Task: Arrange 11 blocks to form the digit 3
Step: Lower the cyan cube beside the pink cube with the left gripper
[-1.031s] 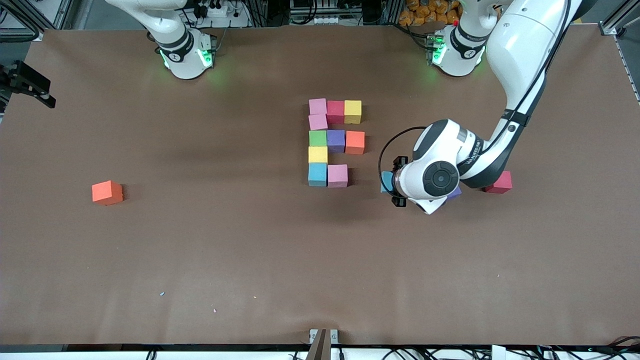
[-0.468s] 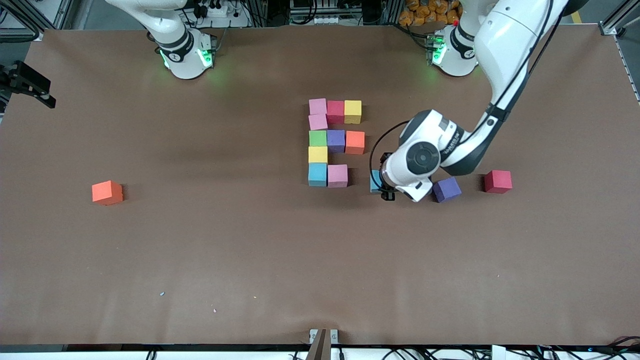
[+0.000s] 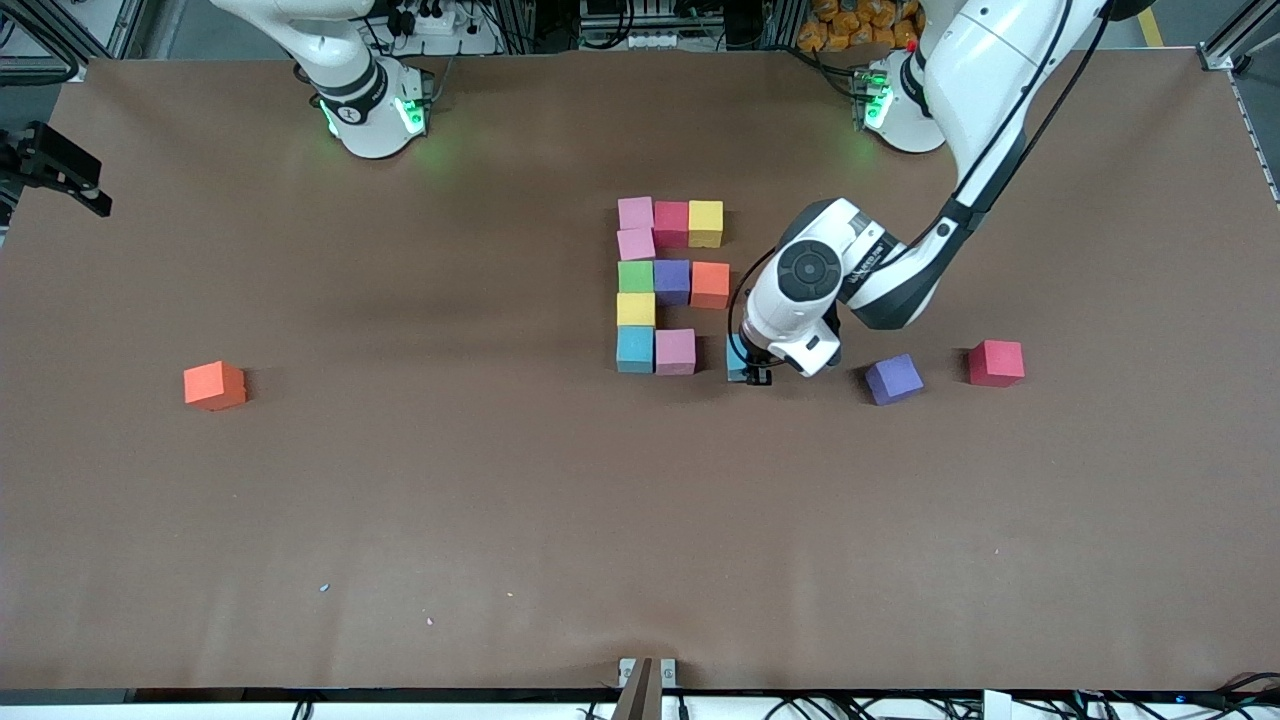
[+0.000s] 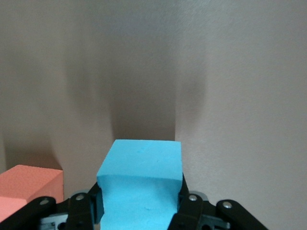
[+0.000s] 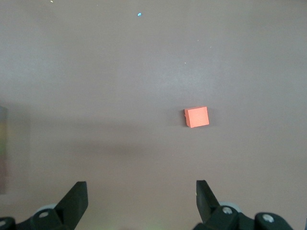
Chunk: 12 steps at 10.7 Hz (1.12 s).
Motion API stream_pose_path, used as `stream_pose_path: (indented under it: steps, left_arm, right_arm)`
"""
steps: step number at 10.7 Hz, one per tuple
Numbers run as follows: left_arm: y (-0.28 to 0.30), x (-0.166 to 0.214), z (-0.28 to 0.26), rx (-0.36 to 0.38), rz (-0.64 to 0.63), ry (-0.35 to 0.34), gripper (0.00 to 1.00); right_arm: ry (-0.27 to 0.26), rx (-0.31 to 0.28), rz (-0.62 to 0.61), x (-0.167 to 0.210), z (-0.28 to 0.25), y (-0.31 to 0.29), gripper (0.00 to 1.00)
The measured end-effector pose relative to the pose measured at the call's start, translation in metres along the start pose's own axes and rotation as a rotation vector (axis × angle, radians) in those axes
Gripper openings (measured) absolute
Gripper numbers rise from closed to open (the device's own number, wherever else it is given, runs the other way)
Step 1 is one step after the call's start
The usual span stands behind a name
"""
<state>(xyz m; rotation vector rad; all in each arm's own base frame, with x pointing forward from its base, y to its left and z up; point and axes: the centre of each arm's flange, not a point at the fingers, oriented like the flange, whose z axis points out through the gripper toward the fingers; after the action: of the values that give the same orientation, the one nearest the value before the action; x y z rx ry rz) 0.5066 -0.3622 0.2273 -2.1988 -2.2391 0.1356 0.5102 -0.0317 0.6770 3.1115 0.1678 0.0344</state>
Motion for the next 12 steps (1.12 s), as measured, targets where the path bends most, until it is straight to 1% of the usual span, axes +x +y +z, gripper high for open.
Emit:
stream_pose_path:
  steps: [3,12]
  left_arm:
    - [-0.008,-0.011,0.002,-0.012,0.001,-0.014,0.56]
    - [-0.009,-0.018,0.013,-0.021,-0.02,-0.045,0.56]
  right_arm:
    - [0.0,0.0,0.0,0.0,0.0,0.0,1.0]
    - [-0.001,0.0,0.0,0.0,0.001,0.0,1.0]
